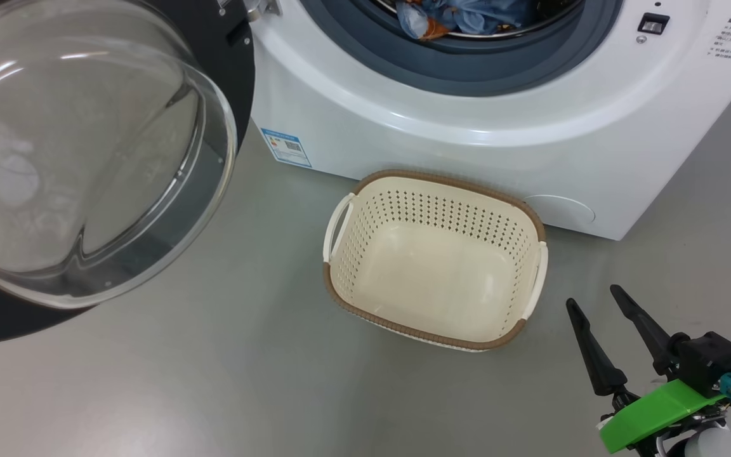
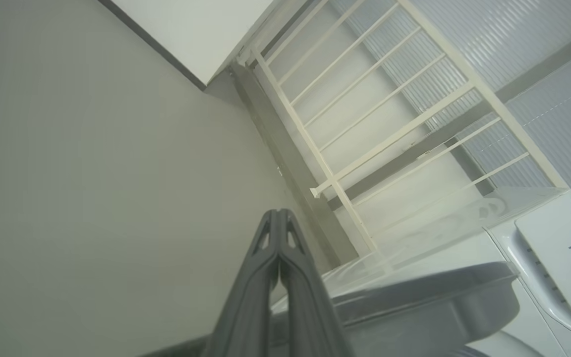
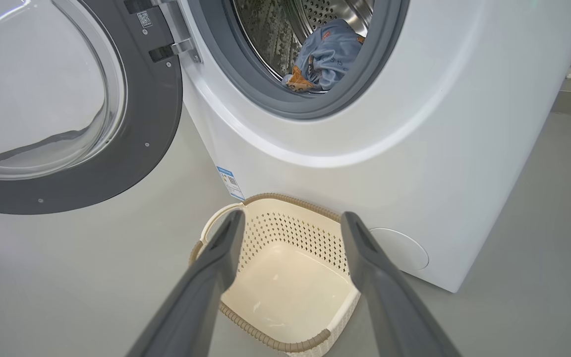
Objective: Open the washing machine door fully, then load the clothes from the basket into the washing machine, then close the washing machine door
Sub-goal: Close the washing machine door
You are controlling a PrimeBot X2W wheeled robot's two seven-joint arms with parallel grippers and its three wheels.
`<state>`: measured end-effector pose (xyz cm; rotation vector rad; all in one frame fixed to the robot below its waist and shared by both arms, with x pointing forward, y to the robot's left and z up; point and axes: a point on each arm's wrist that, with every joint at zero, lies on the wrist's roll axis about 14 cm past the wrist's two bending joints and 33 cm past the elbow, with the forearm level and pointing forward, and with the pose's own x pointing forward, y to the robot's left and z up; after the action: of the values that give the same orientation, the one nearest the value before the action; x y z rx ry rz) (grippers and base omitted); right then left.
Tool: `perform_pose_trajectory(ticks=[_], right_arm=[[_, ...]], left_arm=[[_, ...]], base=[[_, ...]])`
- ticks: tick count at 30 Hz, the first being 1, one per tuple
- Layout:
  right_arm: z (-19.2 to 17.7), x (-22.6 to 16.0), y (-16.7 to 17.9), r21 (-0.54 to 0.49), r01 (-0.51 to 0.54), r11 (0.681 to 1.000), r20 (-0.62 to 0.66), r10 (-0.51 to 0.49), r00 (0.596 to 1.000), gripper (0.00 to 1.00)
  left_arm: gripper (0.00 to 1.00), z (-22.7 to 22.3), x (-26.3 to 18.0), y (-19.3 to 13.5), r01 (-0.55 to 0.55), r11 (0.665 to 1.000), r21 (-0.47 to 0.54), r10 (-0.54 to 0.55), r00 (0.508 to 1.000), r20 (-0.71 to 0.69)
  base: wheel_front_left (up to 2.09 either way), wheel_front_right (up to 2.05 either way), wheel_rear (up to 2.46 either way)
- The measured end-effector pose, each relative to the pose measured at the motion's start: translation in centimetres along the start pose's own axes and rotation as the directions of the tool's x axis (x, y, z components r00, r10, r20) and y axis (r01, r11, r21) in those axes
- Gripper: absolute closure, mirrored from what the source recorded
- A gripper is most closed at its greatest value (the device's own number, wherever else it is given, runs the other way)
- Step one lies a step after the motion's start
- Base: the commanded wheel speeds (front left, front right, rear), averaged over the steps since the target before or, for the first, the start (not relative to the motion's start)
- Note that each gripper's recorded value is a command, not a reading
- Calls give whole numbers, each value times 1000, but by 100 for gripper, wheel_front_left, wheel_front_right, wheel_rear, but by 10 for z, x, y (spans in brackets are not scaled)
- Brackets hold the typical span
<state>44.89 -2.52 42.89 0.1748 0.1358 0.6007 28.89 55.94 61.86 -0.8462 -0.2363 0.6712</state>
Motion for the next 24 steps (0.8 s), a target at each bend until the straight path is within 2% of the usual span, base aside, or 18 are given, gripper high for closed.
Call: perform_pose_trajectory(ticks=[6,12,24], right_arm=[[-3,0,-3,1,5,1000,-8,-5,1000,0],[1,-1,-1,-5,2,1000,1,-2,1000,0],[20,-4,8,-14,3,1000,43,-3,999,0]], left_arm=[[100,-41,0,11,-38,999,-13,34,977,-211],[100,-51,-6,9,-31,999,-40,17,950,-312],[100,-68,-40,-10,83,997,5,-68,851,-521]], base=[[0,0,0],[0,0,0],[0,0,0]])
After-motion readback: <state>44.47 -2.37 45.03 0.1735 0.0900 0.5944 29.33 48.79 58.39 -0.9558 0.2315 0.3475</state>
